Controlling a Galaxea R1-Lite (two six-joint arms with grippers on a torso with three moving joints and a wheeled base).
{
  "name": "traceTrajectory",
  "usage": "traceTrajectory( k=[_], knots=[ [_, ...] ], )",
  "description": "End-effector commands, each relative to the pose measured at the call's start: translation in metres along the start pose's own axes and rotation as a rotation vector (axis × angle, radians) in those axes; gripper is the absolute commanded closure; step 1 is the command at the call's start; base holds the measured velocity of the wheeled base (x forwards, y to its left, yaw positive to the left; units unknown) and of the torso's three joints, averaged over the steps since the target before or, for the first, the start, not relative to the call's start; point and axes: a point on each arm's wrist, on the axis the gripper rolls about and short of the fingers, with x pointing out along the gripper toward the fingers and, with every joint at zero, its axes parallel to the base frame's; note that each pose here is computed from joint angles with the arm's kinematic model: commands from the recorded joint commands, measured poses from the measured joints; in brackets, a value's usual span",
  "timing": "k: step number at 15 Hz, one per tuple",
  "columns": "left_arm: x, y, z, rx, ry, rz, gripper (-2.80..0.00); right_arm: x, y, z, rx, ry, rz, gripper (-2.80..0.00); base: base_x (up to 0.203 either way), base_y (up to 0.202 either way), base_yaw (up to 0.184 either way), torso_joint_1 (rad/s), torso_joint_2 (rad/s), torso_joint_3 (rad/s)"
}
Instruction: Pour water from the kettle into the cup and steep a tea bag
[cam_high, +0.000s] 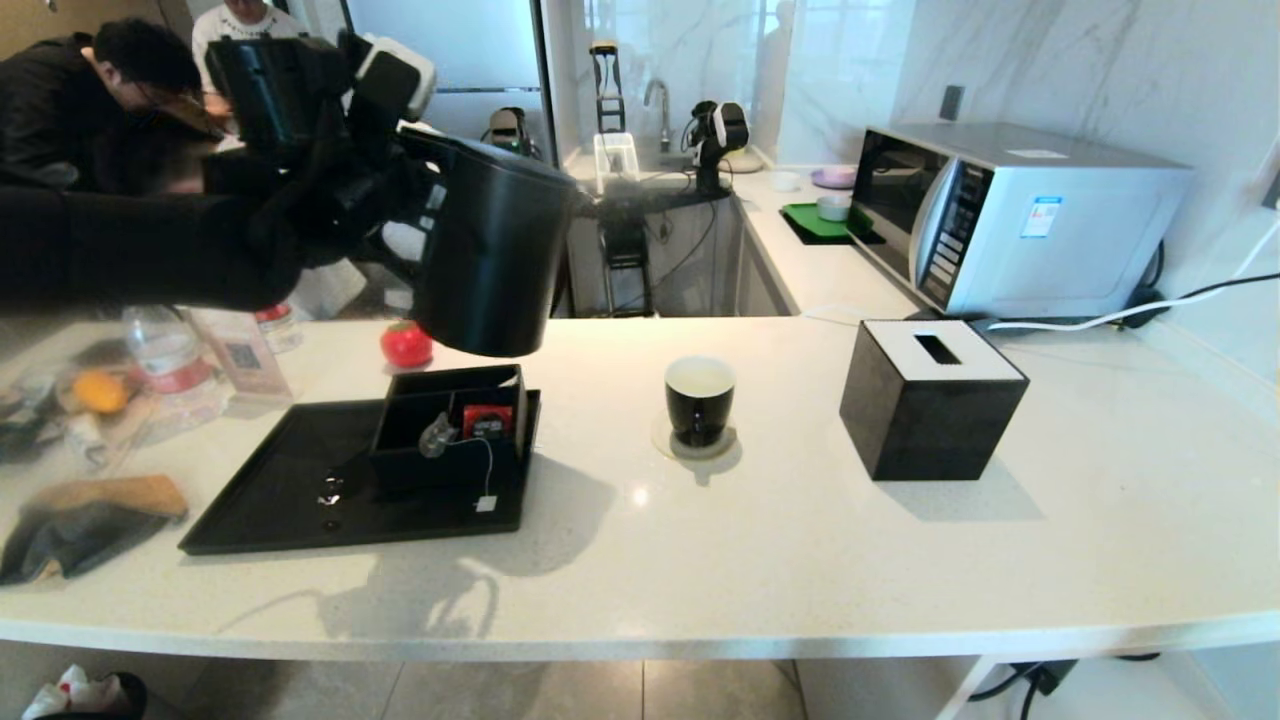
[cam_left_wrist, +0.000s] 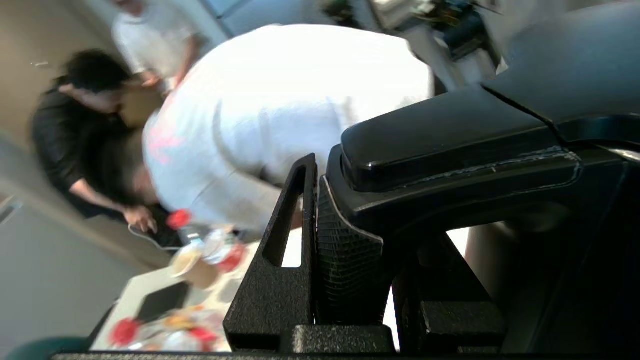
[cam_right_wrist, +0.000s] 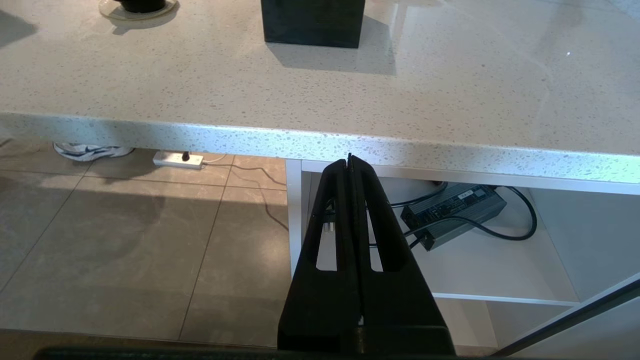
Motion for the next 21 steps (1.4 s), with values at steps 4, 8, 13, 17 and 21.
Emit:
traceTrajectory(
  k=[4,8,13,17,21],
  knots=[
    [-0.019,0.082,-0.006,-0.108,-0.015,0.183,0.0,0.0,0.0,0.0,-0.001,0.002,0.001,0.0,0.0,0.0,0.0,0.0,0.0,0.0],
    [-0.037,0.144,-0.043,-0.118,-0.053,0.295,0.0,0.0,0.0,0.0,-0.001,0.002,0.001,0.0,0.0,0.0,0.0,0.0,0.0,0.0],
    [-0.062,0.202,-0.078,-0.175,-0.108,0.429,0.0,0.0,0.0,0.0,-0.001,0.002,0.001,0.0,0.0,0.0,0.0,0.0,0.0,0.0],
    [-0.068,0.206,-0.111,-0.228,-0.064,0.425,0.0,0.0,0.0,0.0,-0.001,0.002,0.001,0.0,0.0,0.0,0.0,0.0,0.0,0.0],
    [-0.067,0.194,-0.144,-0.25,-0.021,0.421,0.0,0.0,0.0,0.0,0.001,0.002,0.001,0.0,0.0,0.0,0.0,0.0,0.0,0.0]
  ],
)
